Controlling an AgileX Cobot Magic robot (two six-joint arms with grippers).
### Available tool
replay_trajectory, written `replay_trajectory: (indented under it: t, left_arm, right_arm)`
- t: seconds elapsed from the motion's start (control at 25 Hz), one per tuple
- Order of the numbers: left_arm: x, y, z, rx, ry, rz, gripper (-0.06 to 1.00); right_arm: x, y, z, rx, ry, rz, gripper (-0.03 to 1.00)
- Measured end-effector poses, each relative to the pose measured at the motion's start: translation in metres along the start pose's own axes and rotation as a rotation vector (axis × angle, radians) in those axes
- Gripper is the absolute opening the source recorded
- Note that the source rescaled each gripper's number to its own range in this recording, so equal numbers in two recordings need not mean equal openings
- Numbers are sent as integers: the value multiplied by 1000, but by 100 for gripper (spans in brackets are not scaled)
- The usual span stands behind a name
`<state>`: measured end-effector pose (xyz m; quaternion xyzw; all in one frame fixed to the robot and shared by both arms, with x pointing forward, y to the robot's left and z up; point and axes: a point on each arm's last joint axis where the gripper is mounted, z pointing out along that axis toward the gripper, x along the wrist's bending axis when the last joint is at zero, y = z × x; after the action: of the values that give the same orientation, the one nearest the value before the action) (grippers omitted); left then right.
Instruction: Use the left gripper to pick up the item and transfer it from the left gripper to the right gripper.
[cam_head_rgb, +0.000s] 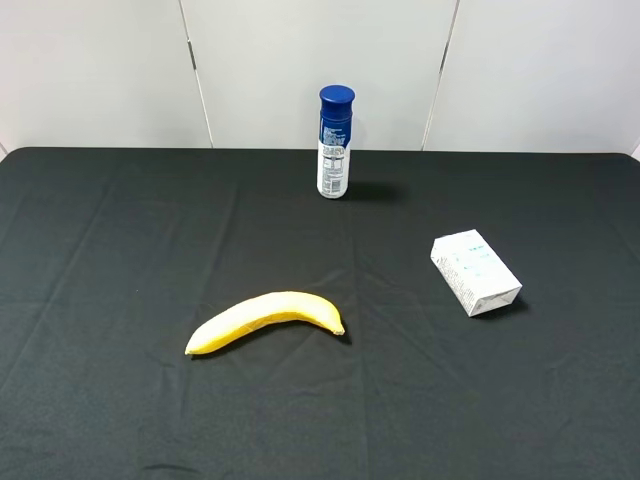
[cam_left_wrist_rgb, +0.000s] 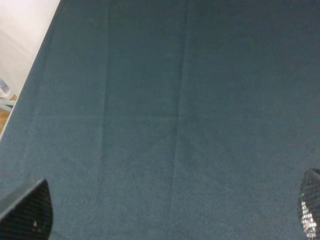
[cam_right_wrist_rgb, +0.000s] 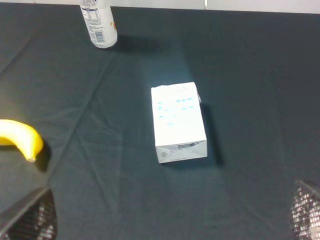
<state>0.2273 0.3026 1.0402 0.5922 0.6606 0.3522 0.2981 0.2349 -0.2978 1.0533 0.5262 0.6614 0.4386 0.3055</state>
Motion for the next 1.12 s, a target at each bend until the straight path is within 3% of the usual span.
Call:
replay_trajectory:
  t: [0.36,1.12]
  left_arm:
    - [0,0,0,0,0,0,98]
    - [0,0,0,3,-1,0,98]
  right_arm:
    - [1,0,1,-15,-230,110,100]
    - [1,0,1,-16,-253,121,100]
